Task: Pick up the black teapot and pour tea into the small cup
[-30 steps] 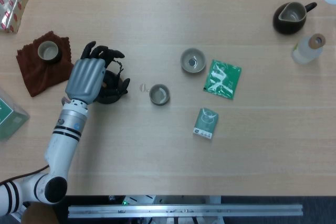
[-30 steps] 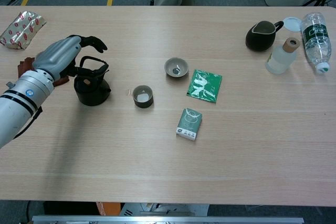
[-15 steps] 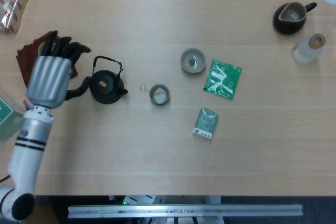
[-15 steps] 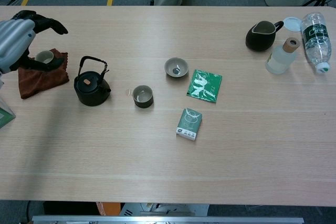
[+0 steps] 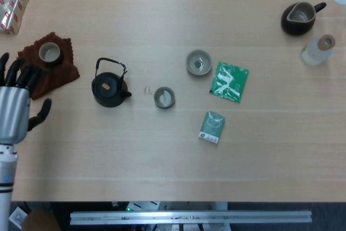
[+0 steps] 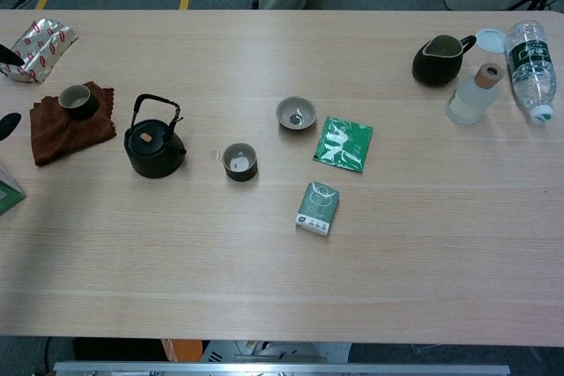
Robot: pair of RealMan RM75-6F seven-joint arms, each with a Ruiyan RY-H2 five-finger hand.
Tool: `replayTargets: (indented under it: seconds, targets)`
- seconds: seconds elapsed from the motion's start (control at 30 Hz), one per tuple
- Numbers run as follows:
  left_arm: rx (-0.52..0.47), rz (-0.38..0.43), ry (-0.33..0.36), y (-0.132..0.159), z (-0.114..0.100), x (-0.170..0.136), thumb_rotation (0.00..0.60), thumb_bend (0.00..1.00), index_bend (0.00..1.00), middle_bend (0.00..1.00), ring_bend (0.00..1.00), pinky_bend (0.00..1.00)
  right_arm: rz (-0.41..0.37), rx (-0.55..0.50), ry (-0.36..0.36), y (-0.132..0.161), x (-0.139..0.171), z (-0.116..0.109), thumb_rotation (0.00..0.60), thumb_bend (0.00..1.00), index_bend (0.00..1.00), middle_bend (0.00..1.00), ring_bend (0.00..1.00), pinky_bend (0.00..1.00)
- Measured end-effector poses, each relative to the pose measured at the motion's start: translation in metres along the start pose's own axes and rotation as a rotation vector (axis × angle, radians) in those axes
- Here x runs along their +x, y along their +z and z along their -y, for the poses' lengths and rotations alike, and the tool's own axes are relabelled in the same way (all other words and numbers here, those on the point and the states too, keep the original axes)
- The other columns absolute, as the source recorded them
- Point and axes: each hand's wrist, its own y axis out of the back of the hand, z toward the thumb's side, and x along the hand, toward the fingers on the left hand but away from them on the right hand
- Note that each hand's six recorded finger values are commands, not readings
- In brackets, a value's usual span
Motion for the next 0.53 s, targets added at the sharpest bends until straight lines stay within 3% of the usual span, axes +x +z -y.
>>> replayTargets:
  seconds: [0.53]
  targets:
    - [0.031,-0.049,-0.006,-0.008,-0.011,-0.02,0.6,0.3,0.29,0.29,0.15,0.05,-0.07,0.026,-0.018,0.013,0.008,0.0,0.6,0.18,0.15,0.22,0.12,0.16]
